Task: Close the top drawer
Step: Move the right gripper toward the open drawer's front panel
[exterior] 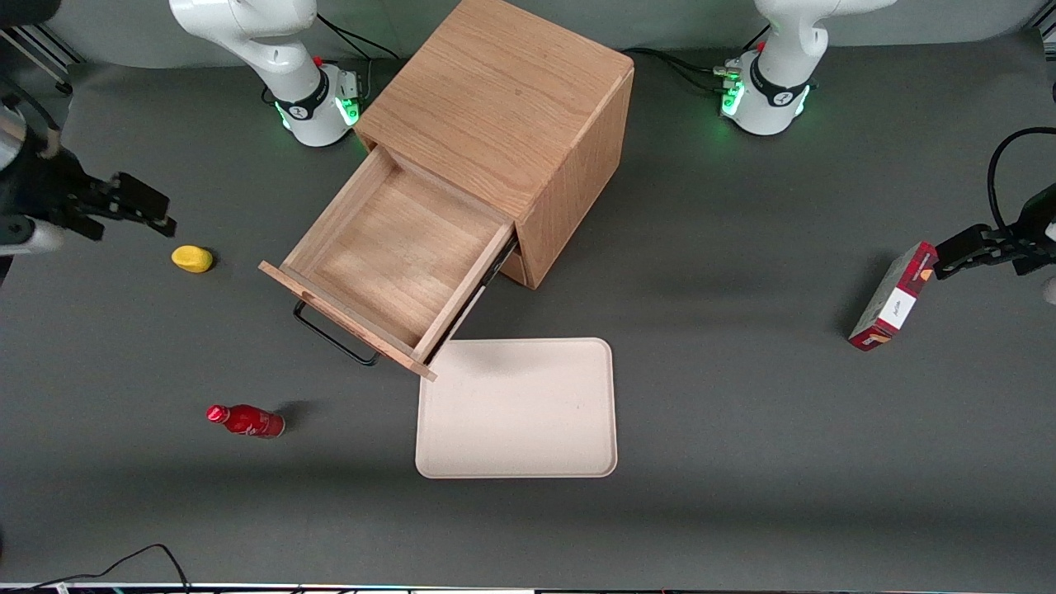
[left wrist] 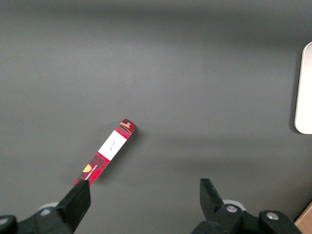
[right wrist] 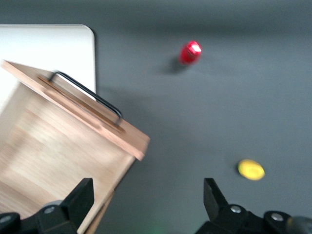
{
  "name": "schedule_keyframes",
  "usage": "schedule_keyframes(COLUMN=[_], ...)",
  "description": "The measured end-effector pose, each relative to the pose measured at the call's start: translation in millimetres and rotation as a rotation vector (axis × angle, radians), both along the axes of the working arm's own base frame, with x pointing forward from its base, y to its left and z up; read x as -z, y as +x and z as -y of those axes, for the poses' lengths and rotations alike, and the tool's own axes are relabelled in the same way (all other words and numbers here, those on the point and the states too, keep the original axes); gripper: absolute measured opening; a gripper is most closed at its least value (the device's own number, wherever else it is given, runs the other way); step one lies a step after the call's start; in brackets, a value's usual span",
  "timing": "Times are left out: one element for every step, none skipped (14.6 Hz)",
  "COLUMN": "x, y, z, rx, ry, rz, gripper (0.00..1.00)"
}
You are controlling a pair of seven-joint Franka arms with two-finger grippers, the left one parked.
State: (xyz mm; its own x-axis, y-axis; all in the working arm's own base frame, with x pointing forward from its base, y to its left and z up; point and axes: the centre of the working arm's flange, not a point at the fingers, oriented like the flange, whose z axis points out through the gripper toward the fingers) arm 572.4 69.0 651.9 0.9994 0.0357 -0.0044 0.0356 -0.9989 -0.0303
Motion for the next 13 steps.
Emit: schedule_keyframes(x=[5.3, 11.5, 17.2, 21.0, 23.2, 23.4, 23.6, 23.9, 24.7, 26.5, 29.0, 31.4, 33.9], y=[14.0, 25.6, 35.0, 41.4, 45.3, 46.4, 45.5, 43.8, 42.9, 42.6, 43.4, 44.7, 45.5], z=[-13.0, -24.0, -33.7, -41.5, -46.3, -48.8, -51.0, -53.9, -56.2, -57.2, -56.9, -56.0, -54.6], rx=[-0.023, -0.042, -0.058, -0.071, -0.078, -0.083, -0.088, -0.099, -0.129, -0.191, -0.283, -0.377, -0.466], ry=[0.008, 0.016, 0.023, 0.027, 0.030, 0.032, 0.037, 0.048, 0.055, 0.059, 0.061, 0.064, 0.066], rz=[0.001, 0.000, -0.001, -0.001, -0.001, -0.002, -0.009, -0.020, -0.025, -0.031, -0.032, -0.030, -0.032], gripper=[1.00, 1.00, 1.00, 1.00, 1.00, 1.00, 1.00, 1.00, 1.00, 1.00, 1.00, 1.00, 1.00])
